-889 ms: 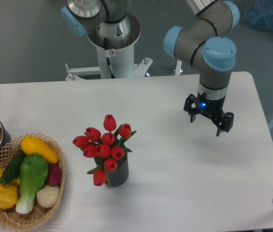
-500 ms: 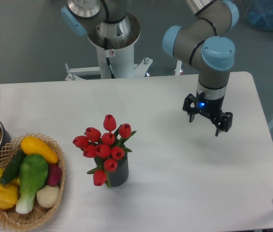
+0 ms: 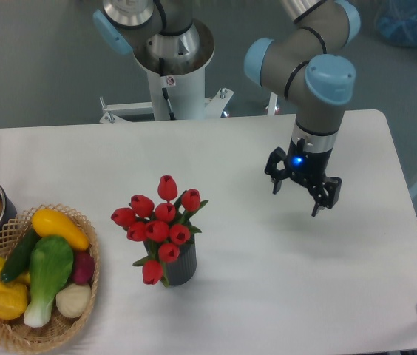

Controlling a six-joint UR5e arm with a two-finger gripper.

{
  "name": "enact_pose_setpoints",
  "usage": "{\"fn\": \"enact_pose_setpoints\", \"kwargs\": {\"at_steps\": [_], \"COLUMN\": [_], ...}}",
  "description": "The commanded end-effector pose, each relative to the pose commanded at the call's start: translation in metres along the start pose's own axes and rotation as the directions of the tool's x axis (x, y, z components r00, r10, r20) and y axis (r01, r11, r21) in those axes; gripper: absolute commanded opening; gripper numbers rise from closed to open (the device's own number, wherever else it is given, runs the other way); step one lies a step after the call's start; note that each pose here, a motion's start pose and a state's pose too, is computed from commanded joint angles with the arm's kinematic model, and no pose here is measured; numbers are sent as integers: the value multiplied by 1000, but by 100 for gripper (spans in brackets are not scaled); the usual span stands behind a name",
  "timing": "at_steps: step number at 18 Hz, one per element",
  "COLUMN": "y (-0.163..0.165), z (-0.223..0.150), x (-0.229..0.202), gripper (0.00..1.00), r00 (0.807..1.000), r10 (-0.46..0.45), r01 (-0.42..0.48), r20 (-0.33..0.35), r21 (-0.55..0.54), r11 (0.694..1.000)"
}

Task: Pick up the flowers from the vase
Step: 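Move the open gripper over the red tulips in the vase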

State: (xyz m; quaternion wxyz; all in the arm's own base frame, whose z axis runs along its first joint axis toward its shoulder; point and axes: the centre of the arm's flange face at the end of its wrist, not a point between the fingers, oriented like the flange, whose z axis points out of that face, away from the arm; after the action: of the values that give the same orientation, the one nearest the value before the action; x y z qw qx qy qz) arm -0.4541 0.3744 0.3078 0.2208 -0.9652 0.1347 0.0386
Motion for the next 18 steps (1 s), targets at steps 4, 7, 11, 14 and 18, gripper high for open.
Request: {"fn": "enact_pose_setpoints", "kwargs": {"at_steps": [4, 7, 11, 14, 18], "y": [-25, -47, -66, -89, -103], "z": [0, 3, -10, -12, -16], "x": [11, 23, 40, 54, 59], "gripper": [100, 100, 100, 100, 100], "r00": [999, 1000, 1000, 999, 996], "r10": [34, 5, 12, 41, 52], "r01": [-33, -5, -11, -36, -32], "r20": [-8, -21, -13, -36, -69], "r21": [32, 38, 66, 148, 265], "r11": [999, 999, 998, 988, 964]}}
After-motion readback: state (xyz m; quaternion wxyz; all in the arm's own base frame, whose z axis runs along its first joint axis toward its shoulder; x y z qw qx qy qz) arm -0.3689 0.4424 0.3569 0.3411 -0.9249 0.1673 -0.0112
